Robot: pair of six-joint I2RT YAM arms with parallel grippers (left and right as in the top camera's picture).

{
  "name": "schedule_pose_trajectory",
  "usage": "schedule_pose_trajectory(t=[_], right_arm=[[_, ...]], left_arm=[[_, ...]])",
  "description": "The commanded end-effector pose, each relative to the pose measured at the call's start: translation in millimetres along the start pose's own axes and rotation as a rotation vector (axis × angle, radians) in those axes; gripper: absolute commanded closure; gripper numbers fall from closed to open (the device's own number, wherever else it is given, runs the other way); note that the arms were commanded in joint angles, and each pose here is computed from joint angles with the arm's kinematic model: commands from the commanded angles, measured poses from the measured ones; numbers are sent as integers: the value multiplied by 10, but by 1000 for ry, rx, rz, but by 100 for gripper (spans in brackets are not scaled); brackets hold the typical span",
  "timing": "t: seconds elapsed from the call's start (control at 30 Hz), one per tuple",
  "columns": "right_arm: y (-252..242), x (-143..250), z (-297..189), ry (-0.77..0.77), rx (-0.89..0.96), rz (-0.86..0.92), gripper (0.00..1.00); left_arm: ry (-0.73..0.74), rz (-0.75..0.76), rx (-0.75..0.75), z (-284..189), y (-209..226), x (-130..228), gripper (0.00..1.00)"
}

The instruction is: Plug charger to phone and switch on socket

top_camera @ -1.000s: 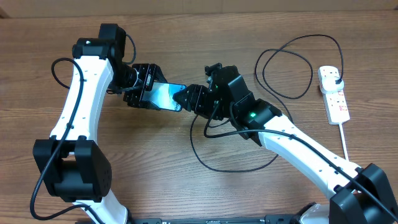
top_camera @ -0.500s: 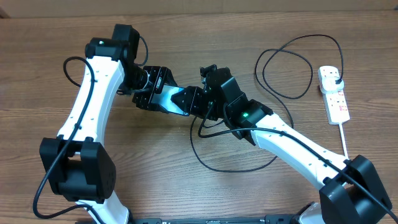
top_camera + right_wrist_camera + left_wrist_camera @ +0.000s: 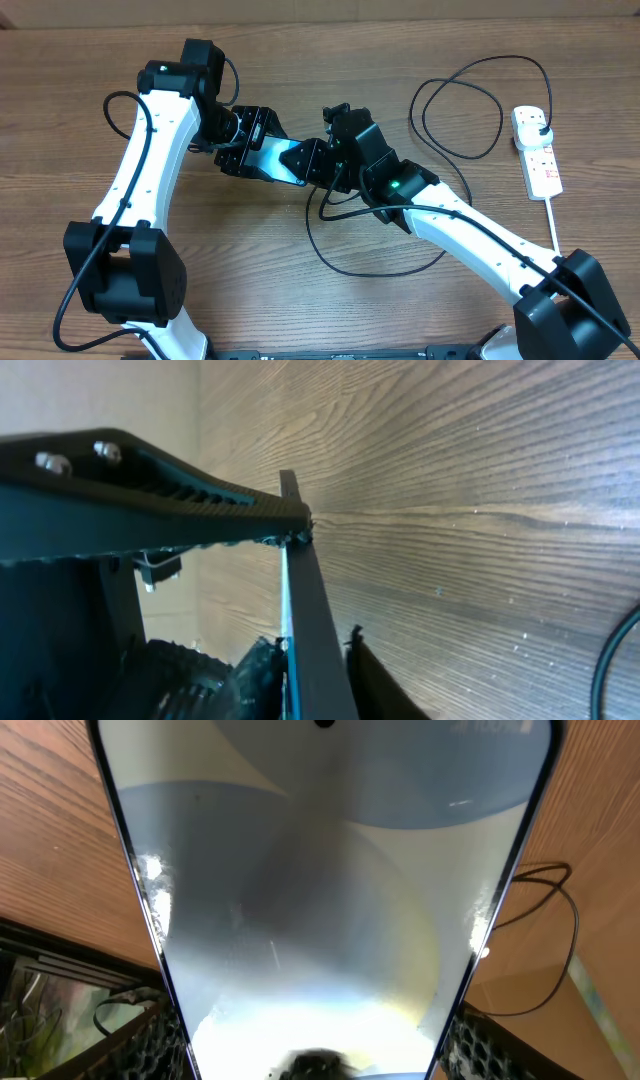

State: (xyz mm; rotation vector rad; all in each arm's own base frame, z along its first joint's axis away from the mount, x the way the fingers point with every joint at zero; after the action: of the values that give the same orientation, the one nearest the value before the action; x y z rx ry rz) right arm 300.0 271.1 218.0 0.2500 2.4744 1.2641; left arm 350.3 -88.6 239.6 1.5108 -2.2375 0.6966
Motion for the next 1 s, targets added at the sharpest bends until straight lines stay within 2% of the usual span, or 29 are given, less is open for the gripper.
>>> schedule_pose_trajectory(t=[0.0, 0.23, 0.27, 0.37, 0.4, 0.53, 0.63, 0.7, 0.8, 0.97], right_arm=[[95, -40, -17, -21, -20, -14, 82], [96, -40, -17, -21, -21, 8, 91], [95, -41, -18, -21, -20, 8, 92], [94, -43, -18, -21, -20, 9, 94], [93, -44, -19, -22, -20, 9, 95], [70, -95, -40, -30, -20, 22, 96], [19, -180, -84, -39, -17, 72, 96], [-22, -265, -141, -53, -17, 106, 96], [-105, -428, -284, -97, -3, 181, 96], [-181, -759, -596, -208, -35, 391, 96]], left_arm=[[45, 4, 38, -96, -20, 113, 38], [52, 5, 39, -96, -21, 118, 34], [51, 5, 39, -96, -21, 118, 29], [51, 5, 39, -96, -21, 118, 5], [51, 5, 39, -98, -21, 119, 0], [51, 6, 40, -98, -22, 119, 0], [47, 85, 51, -97, -39, 114, 0], [41, 196, 77, -99, -80, 109, 0], [39, 367, 126, -109, -152, 109, 5], [94, 616, 259, -146, -313, 179, 10]])
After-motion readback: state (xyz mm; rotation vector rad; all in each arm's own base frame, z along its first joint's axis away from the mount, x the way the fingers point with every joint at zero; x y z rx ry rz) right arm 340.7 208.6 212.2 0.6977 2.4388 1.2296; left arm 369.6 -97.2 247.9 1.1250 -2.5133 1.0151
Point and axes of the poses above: each gripper's point midway between its finger pads, its own z axis out along the fingers, its own y axis along the line the jaws close on, x = y × z, the point moved 9 cm from there along -z, back along the fingers, and after that the axes turned 2 degrees about z, right-handed, at the moved point
